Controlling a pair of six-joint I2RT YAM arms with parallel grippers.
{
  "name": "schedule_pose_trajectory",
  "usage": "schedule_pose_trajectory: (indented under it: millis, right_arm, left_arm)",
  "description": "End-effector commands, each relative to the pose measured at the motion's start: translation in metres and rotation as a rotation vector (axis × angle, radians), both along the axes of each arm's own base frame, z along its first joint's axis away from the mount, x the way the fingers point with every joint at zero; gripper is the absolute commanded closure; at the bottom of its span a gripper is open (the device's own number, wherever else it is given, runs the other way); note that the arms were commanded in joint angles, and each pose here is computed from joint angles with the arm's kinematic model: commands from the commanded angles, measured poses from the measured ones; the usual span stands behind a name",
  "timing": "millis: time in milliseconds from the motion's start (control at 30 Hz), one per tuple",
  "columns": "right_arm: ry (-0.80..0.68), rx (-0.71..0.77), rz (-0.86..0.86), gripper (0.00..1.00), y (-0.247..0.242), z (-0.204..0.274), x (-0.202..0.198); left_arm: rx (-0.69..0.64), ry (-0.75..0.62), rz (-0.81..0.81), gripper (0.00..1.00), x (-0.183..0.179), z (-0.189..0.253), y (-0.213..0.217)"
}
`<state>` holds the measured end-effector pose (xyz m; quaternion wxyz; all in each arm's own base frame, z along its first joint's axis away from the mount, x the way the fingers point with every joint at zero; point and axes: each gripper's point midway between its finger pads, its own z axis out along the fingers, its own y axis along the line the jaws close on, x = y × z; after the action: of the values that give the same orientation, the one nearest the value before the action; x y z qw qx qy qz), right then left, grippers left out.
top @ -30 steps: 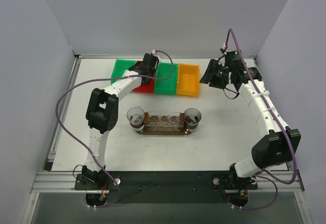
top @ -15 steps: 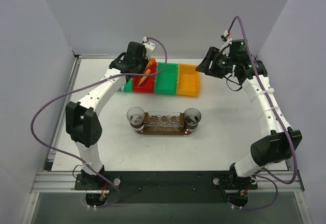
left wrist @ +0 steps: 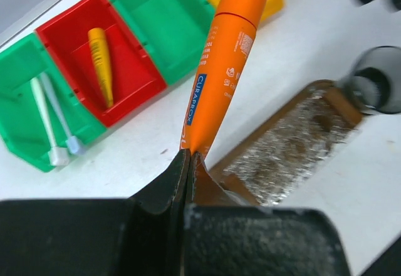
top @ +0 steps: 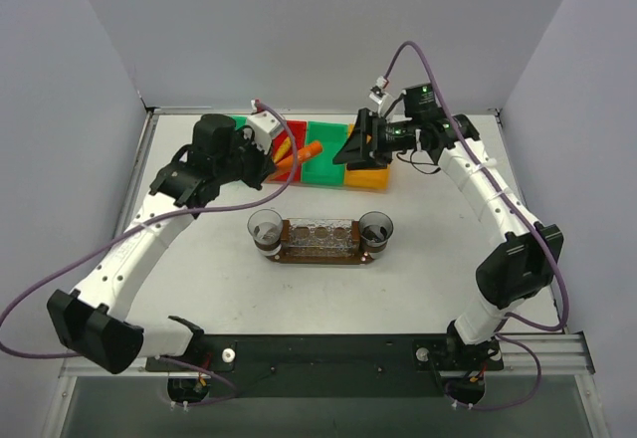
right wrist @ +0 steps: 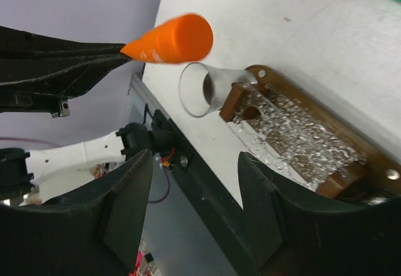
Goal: Prepare toiletry sets of a toothbrush and toothpaste on the tray
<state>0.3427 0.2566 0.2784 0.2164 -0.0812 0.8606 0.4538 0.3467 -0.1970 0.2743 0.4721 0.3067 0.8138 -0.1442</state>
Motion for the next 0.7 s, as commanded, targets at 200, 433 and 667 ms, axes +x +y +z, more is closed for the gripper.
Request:
schedule_pose_trajectory:
  millis: [200, 433, 667]
  right_arm:
    - [0.022, 0.134, 0.164, 0.48, 0.032, 0.034, -0.037]
    - [0.045, 0.161, 0.185, 0.48, 0.034, 0.039, -0.045]
    - [0.063, 0.159, 0.198, 0.55, 0.038, 0.033, -0.047]
  left_arm:
    - [-0.34, 0.0, -0.227, 1.0, -0.072, 0.049, -0.038]
    - [-0.345, -0.014, -0.227, 1.0, -0.074, 0.049, -0.037]
    - [-0.329, -0.018, -0.216, 1.0, -0.076, 0.045, -0.032]
